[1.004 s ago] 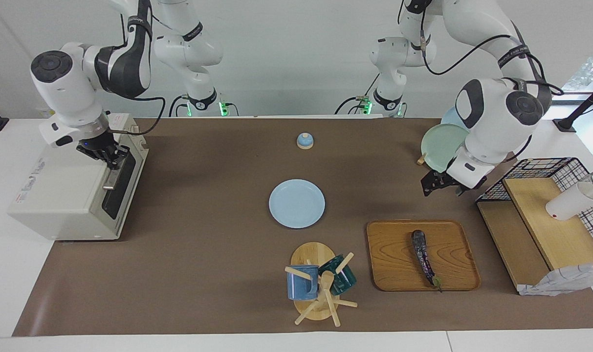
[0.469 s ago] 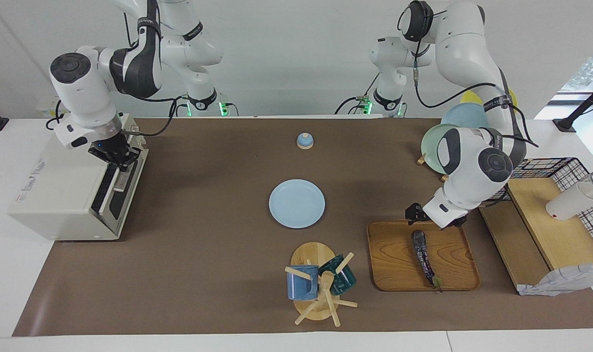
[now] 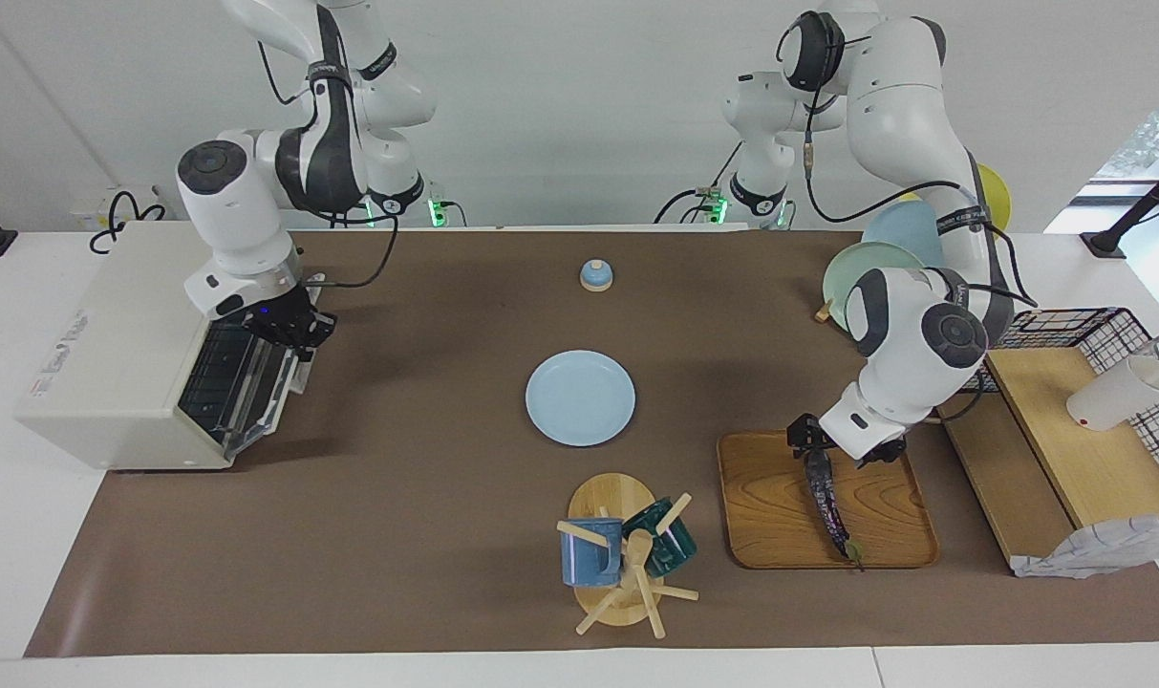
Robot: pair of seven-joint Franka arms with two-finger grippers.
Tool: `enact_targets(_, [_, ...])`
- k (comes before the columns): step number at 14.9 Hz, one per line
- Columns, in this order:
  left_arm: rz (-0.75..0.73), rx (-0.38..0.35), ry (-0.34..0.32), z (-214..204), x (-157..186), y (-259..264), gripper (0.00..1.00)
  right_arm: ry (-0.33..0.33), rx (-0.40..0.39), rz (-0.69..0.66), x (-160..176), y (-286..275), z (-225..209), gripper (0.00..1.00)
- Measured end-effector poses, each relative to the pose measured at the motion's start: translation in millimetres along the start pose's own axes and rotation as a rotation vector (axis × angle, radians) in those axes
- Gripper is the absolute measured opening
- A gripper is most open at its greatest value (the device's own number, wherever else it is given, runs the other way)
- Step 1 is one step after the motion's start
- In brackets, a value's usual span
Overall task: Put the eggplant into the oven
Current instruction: 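Lift the eggplant with the left gripper while the right gripper opens the oven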
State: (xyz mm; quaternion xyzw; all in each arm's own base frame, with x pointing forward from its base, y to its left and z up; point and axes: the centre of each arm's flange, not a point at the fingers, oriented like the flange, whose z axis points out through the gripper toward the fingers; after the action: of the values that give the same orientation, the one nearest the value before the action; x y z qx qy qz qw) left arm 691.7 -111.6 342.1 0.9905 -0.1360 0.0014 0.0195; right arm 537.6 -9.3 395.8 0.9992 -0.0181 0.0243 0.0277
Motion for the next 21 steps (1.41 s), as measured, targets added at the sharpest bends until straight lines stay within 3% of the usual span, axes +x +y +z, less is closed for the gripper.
enact_targets(6, [0.002, 0.004, 0.036, 16, 4, 0, 1.0, -0.011, 0.01, -0.023, 2, -19, 40, 0.01])
enact_targets(13, [0.005, 0.005, 0.035, 29, 1, 2, 0.96, -0.004, 0.042, 0.001, 3, -24, 78, 0.01])
enact_targets(18, [0.004, 0.006, 0.036, 27, 1, 2, 0.42, 0.083, 0.08, -0.002, 23, -48, 63, 0.01])
enact_targets(21, [0.0, -0.003, 0.034, 22, 2, 2, 0.41, 0.087, 0.093, 0.003, 38, -80, 39, 0.01])
